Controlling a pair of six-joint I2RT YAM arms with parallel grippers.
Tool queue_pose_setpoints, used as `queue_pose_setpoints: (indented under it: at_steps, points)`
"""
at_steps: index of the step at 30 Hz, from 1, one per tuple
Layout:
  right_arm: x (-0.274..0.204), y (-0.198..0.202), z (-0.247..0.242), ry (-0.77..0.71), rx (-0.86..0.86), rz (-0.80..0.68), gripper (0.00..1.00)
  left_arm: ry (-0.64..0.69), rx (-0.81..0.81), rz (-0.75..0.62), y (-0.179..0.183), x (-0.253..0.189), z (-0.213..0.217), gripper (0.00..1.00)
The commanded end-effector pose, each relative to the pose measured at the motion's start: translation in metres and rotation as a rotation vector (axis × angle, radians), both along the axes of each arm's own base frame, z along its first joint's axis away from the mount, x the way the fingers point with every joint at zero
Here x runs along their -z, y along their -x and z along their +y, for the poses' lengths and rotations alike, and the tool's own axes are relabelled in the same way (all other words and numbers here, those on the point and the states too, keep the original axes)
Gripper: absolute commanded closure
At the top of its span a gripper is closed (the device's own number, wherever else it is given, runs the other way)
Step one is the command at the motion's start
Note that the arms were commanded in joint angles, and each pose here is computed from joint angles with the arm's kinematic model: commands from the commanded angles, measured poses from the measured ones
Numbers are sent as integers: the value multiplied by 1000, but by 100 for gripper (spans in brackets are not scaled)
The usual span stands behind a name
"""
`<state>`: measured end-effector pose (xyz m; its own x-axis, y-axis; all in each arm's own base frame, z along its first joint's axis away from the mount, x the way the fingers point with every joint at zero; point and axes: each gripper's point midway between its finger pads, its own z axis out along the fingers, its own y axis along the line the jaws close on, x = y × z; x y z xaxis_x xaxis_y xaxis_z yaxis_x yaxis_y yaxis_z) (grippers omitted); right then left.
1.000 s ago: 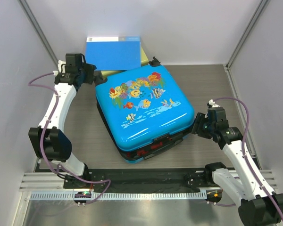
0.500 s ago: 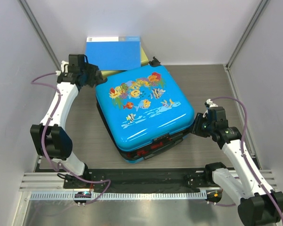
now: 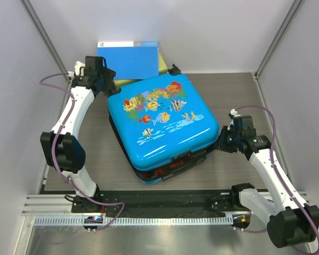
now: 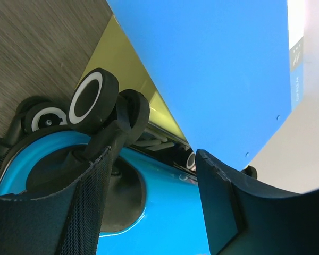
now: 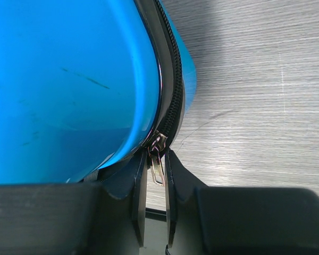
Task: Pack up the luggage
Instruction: Zip the luggage at the center of the board.
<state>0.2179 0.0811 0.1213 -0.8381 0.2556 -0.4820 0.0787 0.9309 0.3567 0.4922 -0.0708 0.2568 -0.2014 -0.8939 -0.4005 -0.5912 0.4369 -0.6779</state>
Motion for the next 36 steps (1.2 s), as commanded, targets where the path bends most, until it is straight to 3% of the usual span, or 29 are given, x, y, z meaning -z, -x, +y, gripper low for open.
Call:
queue_pose_setpoints:
  at_steps: [1,9,15,24,28,36]
  points:
    - [-8,-8,18,-55,-88,-31,92,-92,36,94,15,17,-3,35]
    - [-8,-4,17,-52,-95,-21,93,-212,18,157,29,27,9,34]
    - [-8,-4,17,-51,-96,-23,93,-254,-8,127,33,15,19,33]
    - [-9,-4,17,-51,-98,-23,93,-221,43,184,31,39,7,34]
    - [-10,-2,18,-56,-105,-20,95,-196,71,183,27,44,0,48]
    - [-17,8,19,-74,-92,-14,97,-127,96,152,24,42,-13,83]
